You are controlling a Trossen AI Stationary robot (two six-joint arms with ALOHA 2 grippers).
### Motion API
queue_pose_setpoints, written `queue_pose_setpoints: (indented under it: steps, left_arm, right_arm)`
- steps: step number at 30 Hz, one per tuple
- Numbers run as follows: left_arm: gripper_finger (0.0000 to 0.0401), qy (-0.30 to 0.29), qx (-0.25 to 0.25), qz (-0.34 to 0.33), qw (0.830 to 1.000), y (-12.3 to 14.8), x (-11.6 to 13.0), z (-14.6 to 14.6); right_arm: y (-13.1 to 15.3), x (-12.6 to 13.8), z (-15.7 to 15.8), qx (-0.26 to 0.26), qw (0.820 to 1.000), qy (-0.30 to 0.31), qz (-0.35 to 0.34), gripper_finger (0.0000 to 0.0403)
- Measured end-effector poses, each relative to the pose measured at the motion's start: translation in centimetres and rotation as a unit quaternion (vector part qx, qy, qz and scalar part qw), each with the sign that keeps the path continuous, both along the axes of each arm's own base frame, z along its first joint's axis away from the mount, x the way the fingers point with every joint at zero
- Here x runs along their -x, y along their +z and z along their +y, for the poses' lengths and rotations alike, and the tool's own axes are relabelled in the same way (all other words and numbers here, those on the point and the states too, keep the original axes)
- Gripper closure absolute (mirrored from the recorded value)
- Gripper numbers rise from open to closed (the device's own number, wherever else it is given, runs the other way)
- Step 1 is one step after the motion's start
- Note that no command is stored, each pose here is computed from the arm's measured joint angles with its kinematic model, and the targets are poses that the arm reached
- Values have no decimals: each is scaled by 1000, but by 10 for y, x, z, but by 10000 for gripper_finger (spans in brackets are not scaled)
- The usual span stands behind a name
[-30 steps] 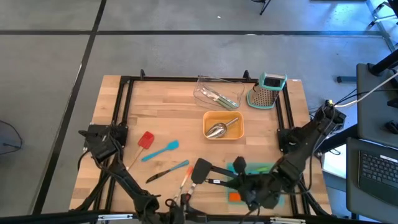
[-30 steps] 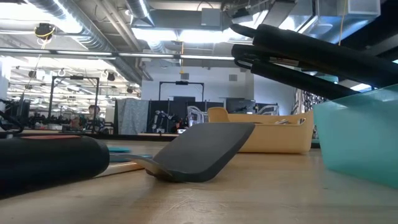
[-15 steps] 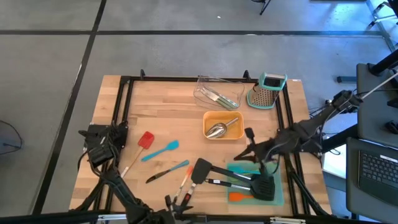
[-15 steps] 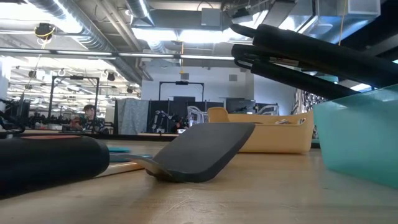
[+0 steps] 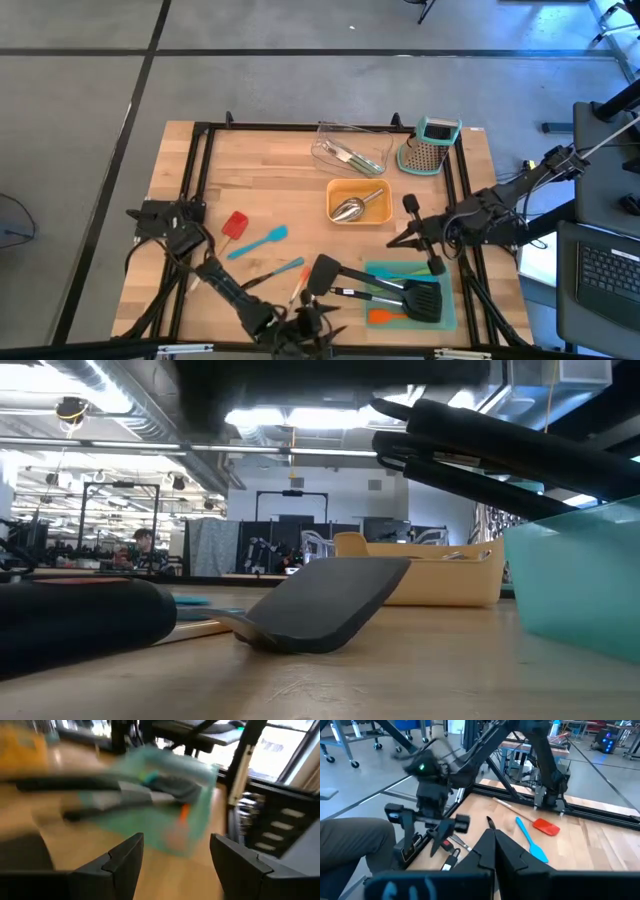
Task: Pick & Place Kitchen Items
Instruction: Put the blue silicone spatula into the green bin
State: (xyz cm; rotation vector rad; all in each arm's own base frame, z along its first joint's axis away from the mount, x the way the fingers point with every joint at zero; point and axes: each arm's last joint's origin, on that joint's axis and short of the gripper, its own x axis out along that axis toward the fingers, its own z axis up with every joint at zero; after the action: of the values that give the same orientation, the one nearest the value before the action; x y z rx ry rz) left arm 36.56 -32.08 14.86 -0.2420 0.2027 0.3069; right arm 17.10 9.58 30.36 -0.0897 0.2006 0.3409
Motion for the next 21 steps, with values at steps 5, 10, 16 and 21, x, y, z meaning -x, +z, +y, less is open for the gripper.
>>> queue_pose_setpoints:
  steps: [5, 10, 16, 21]
  left_arm:
    - [178, 5, -88, 1, 996, 54, 10, 8]
    - [192, 48, -161, 59, 984, 71, 42, 16]
    - [241, 127, -144, 71, 979, 47, 95, 55]
    - [268, 169, -127, 7, 977, 30, 133, 92]
  right_arm:
    - [0, 0, 0, -1, 1000, 0, -1, 403]
    - [1, 0, 0, -12, 1000, -2, 1, 403]
    - [1, 1, -1, 1, 1000, -1, 2, 403]
    - [0, -1, -6, 56, 997, -50, -9, 403]
